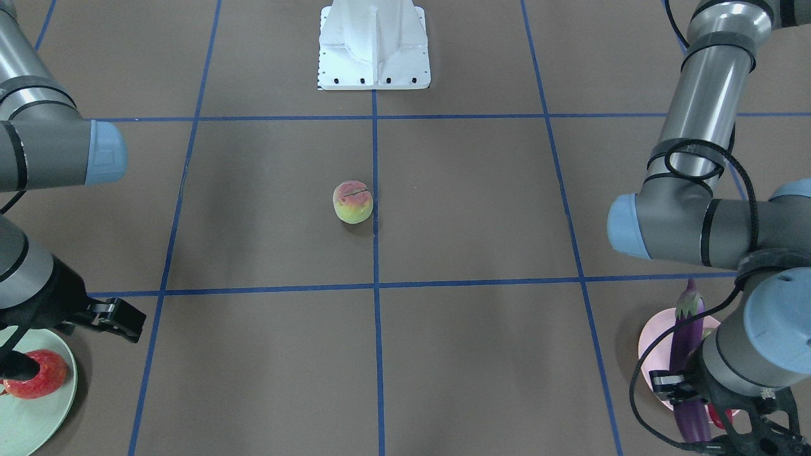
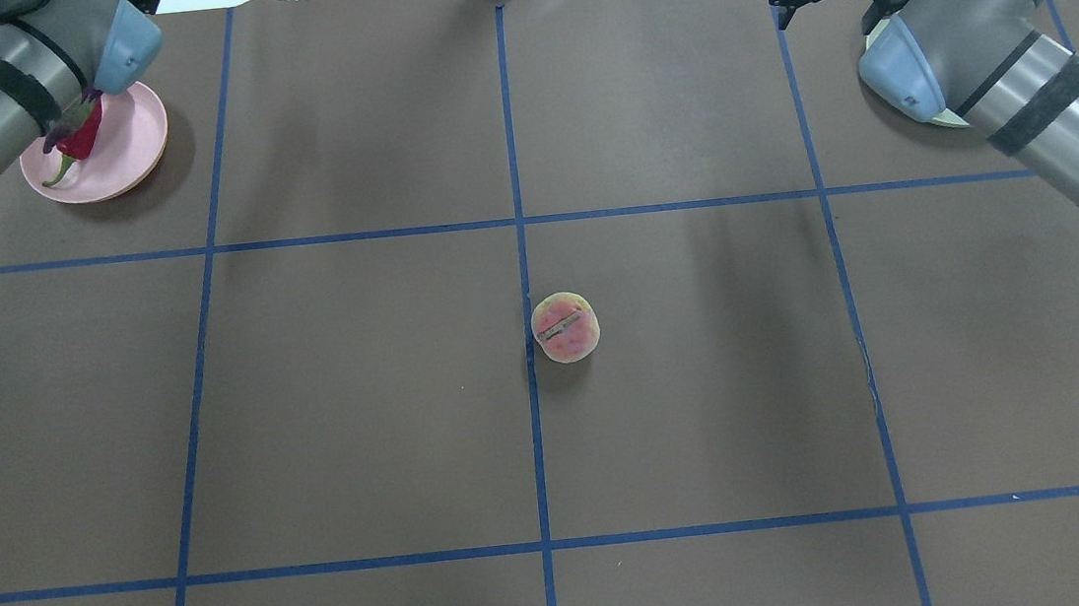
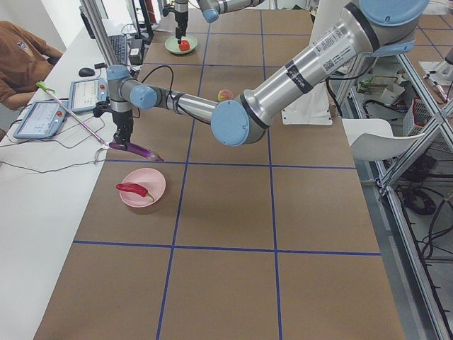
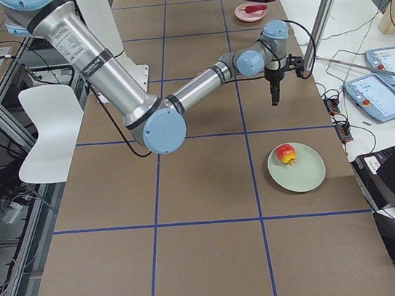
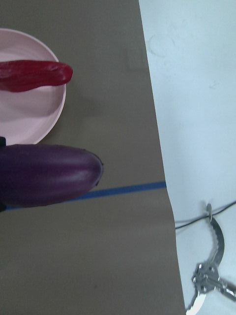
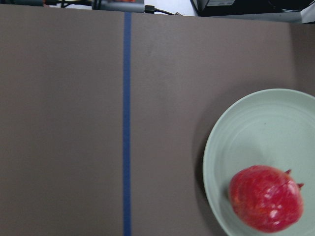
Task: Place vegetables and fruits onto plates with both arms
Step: 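Carry the eggplant to the pink plate while the right gripper releases the pomegranate, then release the eggplant on the pink plate while the right gripper grasps the peach, then carry the peach to the green plate with the right gripper while the left arm withdraws, then lower the peach onto the green plate beside the pomegranate and open the right gripper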
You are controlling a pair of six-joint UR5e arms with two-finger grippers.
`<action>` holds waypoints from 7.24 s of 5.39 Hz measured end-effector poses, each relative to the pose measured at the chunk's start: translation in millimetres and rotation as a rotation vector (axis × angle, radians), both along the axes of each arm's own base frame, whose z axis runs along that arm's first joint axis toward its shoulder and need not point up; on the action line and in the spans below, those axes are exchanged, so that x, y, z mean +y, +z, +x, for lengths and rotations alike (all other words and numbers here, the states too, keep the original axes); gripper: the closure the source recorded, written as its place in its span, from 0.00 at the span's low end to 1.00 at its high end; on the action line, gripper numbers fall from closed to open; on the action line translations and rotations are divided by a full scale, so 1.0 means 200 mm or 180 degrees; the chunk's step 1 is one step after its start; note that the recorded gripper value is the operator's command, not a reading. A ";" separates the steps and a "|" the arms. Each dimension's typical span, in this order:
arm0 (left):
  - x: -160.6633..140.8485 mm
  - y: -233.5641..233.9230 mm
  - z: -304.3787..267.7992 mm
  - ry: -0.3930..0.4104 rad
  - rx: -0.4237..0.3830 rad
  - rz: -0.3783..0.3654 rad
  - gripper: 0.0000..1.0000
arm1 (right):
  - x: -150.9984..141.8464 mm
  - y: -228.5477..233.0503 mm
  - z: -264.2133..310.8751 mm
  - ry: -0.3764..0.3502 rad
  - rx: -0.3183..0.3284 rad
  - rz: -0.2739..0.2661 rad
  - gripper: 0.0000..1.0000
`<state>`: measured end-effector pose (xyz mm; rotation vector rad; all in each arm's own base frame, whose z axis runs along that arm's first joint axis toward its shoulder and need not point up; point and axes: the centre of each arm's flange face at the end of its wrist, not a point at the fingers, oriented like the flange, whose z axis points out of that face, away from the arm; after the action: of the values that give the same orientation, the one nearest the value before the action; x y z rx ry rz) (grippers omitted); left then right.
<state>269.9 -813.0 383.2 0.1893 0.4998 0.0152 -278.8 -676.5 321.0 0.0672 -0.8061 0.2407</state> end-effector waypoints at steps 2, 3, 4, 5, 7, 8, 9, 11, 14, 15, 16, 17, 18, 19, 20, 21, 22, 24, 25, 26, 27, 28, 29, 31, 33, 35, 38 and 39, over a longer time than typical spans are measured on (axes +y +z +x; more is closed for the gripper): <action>0.08 0.25 0.12 0.0040 -0.0232 0.0062 0.84 | 0.17 -0.18 -0.14 0.0137 -0.0211 -0.0139 0.00; 0.11 0.28 0.22 0.0088 -0.0321 0.0094 0.64 | 0.25 -0.24 -0.20 0.0162 -0.0290 -0.0182 0.00; 0.14 0.33 0.27 0.0111 -0.0407 0.0114 0.30 | 0.34 -0.30 -0.28 0.0187 -0.0368 -0.0251 0.00; 0.16 0.38 0.29 0.0106 -0.0475 0.0152 0.00 | 0.43 -0.35 -0.37 0.0185 -0.0429 -0.0325 0.00; 0.15 0.38 0.28 0.0146 -0.0490 0.0238 0.00 | 0.61 -0.42 -0.56 0.0125 -0.0503 -0.0481 0.00; 0.14 0.37 0.26 0.0203 -0.0503 0.0285 0.00 | 0.71 -0.45 -0.68 0.0033 -0.0488 -0.0494 0.00; 0.13 0.33 0.23 0.0208 -0.0473 0.0327 0.00 | 0.81 -0.51 -0.81 -0.0034 -0.0457 -0.0494 0.00; 0.15 0.14 0.17 0.0258 -0.0128 0.0348 0.00 | 0.97 -0.65 -1.12 -0.0096 -0.0287 -0.0470 0.00; 0.40 -0.13 -0.09 0.0408 0.0243 0.0267 0.00 | 1.02 -0.66 -1.46 -0.0138 -0.0055 -0.0581 0.00; 0.47 -0.14 -0.13 0.0463 0.0234 0.0291 0.00 | 1.05 -0.62 -1.51 -0.0163 0.0007 -0.0581 0.00; 0.50 -0.12 -0.15 0.0480 0.0229 0.0302 0.00 | 1.08 -0.57 -1.55 -0.0193 0.0071 -0.0582 0.00; 0.54 -0.11 -0.18 0.0476 0.0232 0.0317 0.00 | 1.10 -0.53 -1.59 -0.0209 0.0127 -0.0583 0.00; 0.59 -0.10 -0.22 0.0468 0.0243 0.0344 0.00 | 1.11 -0.51 -1.62 -0.0213 0.0167 -0.0580 0.59; 0.66 -0.07 -0.26 0.0477 0.0248 0.0368 0.00 | 1.11 -0.51 -1.62 -0.0208 0.0170 -0.0581 1.00; 0.76 -0.04 -0.32 0.0487 0.0252 0.0406 0.00 | 1.11 -0.52 -1.61 -0.0191 0.0151 -0.0580 1.00; 0.90 0.00 -0.42 0.0468 0.0267 0.0459 0.00 | 1.10 -0.57 -1.57 -0.0161 0.0092 -0.0554 1.00; 1.05 0.02 -0.51 0.0450 0.0323 0.0464 0.00 | 1.07 -0.65 -1.43 -0.0096 -0.0017 -0.0505 1.00; 1.40 0.04 -0.65 0.0485 0.0530 0.0444 0.00 | 0.96 -0.77 -1.07 0.0124 -0.0140 -0.0433 1.00; 1.52 0.08 -0.70 0.0496 0.0544 0.0432 0.00 | 0.85 -0.68 -0.86 0.0159 -0.0075 -0.0316 1.00; 1.55 0.14 -0.74 0.0513 0.0514 0.0395 0.00 | 0.70 -0.51 -0.61 0.0038 0.0074 -0.0081 1.00; 1.53 0.20 -0.81 0.0641 0.0445 0.0454 0.00 | 0.56 -0.33 -0.35 -0.0149 0.0204 0.0101 1.00; 1.52 0.28 -0.91 0.0822 0.0341 0.0503 0.00 | 0.39 -0.12 -0.07 -0.0357 0.0363 0.0270 1.00; 1.54 0.37 -1.00 0.0879 0.0276 0.0425 0.00 | 0.18 0.11 0.19 -0.0536 0.0552 0.0419 1.00; 1.56 0.43 -1.05 0.0871 0.0247 0.0340 0.00 | -0.21 0.65 0.57 -0.0536 0.0686 0.0696 1.00; 1.58 0.44 -1.06 0.0868 0.0241 0.0327 0.00 | -0.39 0.94 0.66 -0.0509 0.0817 0.0682 1.00; 1.59 0.45 -1.06 0.0869 0.0241 0.0333 0.00 | -0.41 1.21 0.60 -0.0562 0.1006 0.0718 1.00; 1.58 0.46 -1.05 0.0872 0.0239 0.0333 0.00 | -0.37 1.34 0.44 -0.0652 0.1152 0.0792 0.00; 1.58 0.47 -1.05 0.0873 0.0236 0.0322 0.00 | -0.37 1.32 0.44 -0.0648 0.1126 0.0812 0.00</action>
<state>59.4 -497.4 476.3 0.2197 0.5964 0.3027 -190.1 -750.5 584.4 0.2592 -0.4823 -0.0682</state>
